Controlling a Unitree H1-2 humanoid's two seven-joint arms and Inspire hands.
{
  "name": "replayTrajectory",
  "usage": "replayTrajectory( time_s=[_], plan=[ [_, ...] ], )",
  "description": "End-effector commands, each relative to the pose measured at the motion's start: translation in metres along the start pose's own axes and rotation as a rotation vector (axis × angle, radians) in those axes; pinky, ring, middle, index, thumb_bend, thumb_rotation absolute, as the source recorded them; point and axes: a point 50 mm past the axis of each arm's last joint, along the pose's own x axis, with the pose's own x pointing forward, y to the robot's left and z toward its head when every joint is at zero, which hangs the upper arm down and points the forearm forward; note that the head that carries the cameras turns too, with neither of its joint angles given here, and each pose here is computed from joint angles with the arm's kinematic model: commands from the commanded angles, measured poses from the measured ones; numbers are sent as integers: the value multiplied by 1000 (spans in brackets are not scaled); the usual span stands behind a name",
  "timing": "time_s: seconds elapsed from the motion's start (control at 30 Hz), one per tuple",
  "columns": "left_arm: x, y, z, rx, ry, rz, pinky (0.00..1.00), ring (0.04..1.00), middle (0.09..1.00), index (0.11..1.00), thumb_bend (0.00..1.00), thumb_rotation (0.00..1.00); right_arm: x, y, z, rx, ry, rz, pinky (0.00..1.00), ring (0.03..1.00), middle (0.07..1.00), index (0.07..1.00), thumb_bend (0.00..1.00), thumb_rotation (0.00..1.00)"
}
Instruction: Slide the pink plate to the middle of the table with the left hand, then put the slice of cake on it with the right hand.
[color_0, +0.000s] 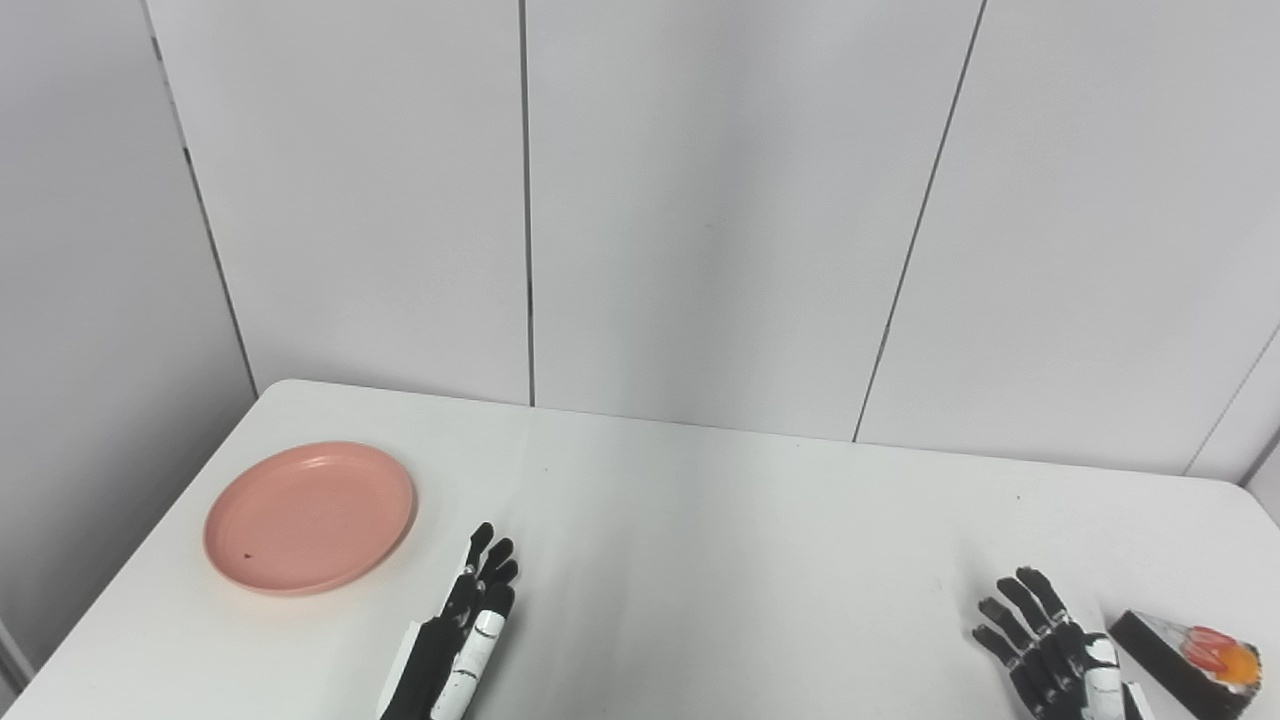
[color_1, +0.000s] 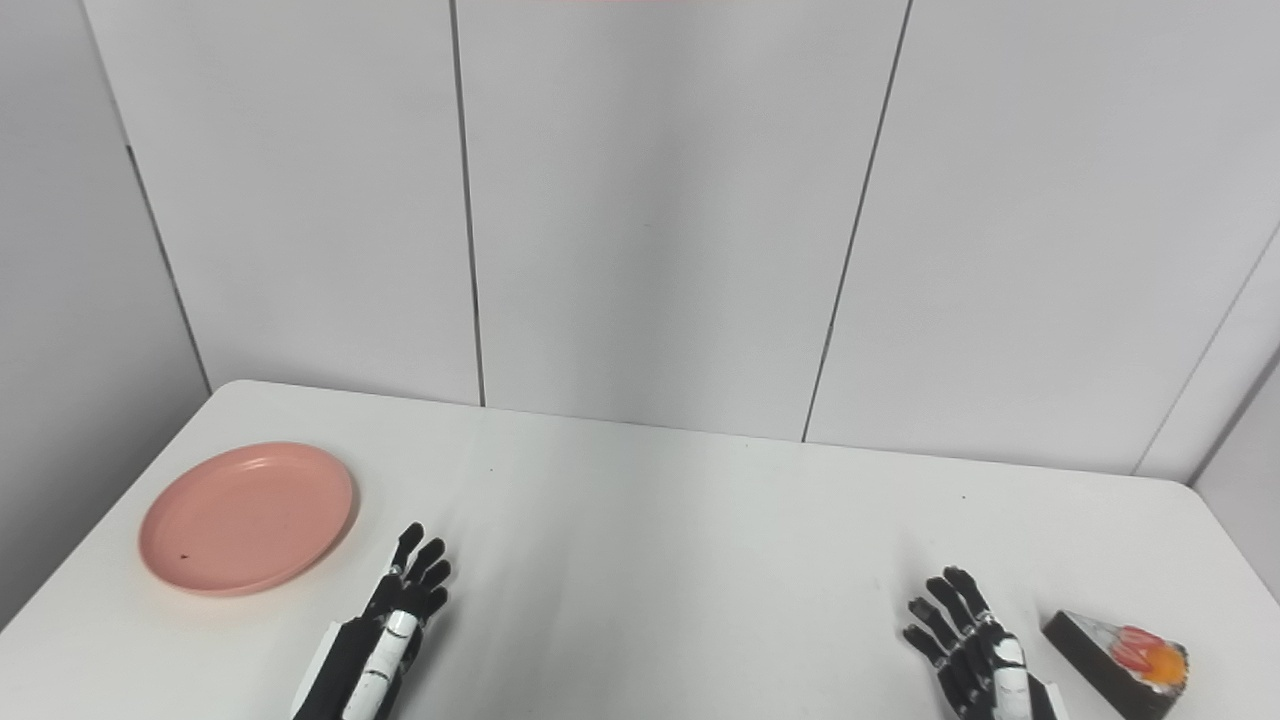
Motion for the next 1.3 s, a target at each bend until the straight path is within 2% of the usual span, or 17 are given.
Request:
replayTrajectory(
  time_s=[0.0,0.13,0.27,0.37,0.5,0.57,0.67,0.73,0.87,1.07,1.17,1.27],
  plan=[
    [-3,4,-6,3,-12,-9,970,967,975,1000,714,802,-14,2,-21,24,27,-23,834,854,886,872,887,918],
    [-2,5,-6,-1,-11,-9,962,965,977,1000,693,802,-13,4,-21,17,25,-14,837,855,890,875,874,928],
    [0,4,5,-7,-41,2,937,958,967,1000,751,799,-14,7,-20,21,26,-15,811,839,872,853,877,919],
    [5,2,22,-27,-89,4,921,952,956,995,781,771,-14,9,-19,25,22,-10,823,847,878,857,870,919],
    [21,2,59,-24,-224,-9,866,910,925,941,852,746,-17,15,-16,25,26,-21,813,841,873,848,873,919],
    [32,5,76,-2,-284,-2,846,906,917,933,849,764,-19,17,-15,22,28,-25,812,841,873,846,867,922],
    [52,16,96,13,-355,28,809,887,892,902,869,760,-21,20,-12,25,31,-26,824,849,881,846,844,928],
    [59,21,104,15,-377,38,804,884,883,892,875,758,-21,21,-11,27,32,-27,826,850,882,844,840,926],
    [86,47,134,69,-451,88,762,857,852,843,893,743,-23,24,-8,22,31,-25,855,869,897,850,807,940],
    [107,79,157,115,-474,146,776,863,860,836,933,741,-23,27,-6,24,37,-27,879,879,905,861,779,956],
    [117,99,165,153,-481,166,821,888,882,860,898,767,-23,28,-6,26,39,-29,886,879,906,861,766,956],
    [123,120,170,221,-476,198,816,890,893,875,901,784,-23,28,-5,21,41,-28,892,882,908,867,757,963]
  ],
)
